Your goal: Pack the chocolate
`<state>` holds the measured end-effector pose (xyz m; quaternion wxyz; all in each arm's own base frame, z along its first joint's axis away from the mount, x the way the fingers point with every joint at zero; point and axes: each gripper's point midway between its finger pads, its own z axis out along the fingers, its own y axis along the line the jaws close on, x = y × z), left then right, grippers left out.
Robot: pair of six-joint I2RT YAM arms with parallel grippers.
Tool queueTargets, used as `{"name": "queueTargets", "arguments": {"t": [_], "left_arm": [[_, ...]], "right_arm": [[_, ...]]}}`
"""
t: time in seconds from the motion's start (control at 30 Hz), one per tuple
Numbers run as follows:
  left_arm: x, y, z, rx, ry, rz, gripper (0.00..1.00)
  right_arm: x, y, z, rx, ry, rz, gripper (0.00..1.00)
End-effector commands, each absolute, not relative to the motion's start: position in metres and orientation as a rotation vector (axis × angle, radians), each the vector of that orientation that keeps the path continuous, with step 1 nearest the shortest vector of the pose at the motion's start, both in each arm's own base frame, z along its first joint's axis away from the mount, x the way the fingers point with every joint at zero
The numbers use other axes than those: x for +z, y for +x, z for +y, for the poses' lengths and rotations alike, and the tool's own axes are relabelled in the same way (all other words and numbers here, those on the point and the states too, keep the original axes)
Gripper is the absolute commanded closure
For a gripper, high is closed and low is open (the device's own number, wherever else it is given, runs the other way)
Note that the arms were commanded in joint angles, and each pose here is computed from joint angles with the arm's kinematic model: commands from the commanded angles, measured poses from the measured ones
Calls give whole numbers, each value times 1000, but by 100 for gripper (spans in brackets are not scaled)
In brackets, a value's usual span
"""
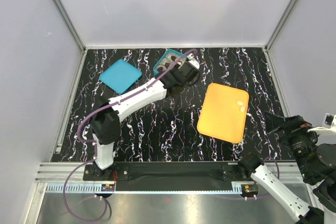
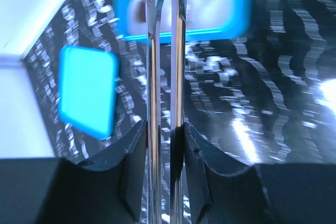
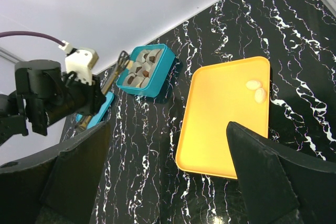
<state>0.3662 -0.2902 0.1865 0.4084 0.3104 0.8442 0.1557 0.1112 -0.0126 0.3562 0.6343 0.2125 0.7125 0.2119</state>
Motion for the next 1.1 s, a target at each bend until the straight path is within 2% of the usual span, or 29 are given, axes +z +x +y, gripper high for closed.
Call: {"name": "queueTargets", "arguments": {"t": [0.0,0.7,1.07], "left_arm": [[213,377,-274,403,708,2074,65],[177,373,-284,341,731,2148,66],[189,375,-285,325,695,2127,66]], "right_arm": [[365,117,-10,495,489,1604,0],[362,118,-10,484,493,1611,0],[362,116,-14,479,498,1606,0]]}}
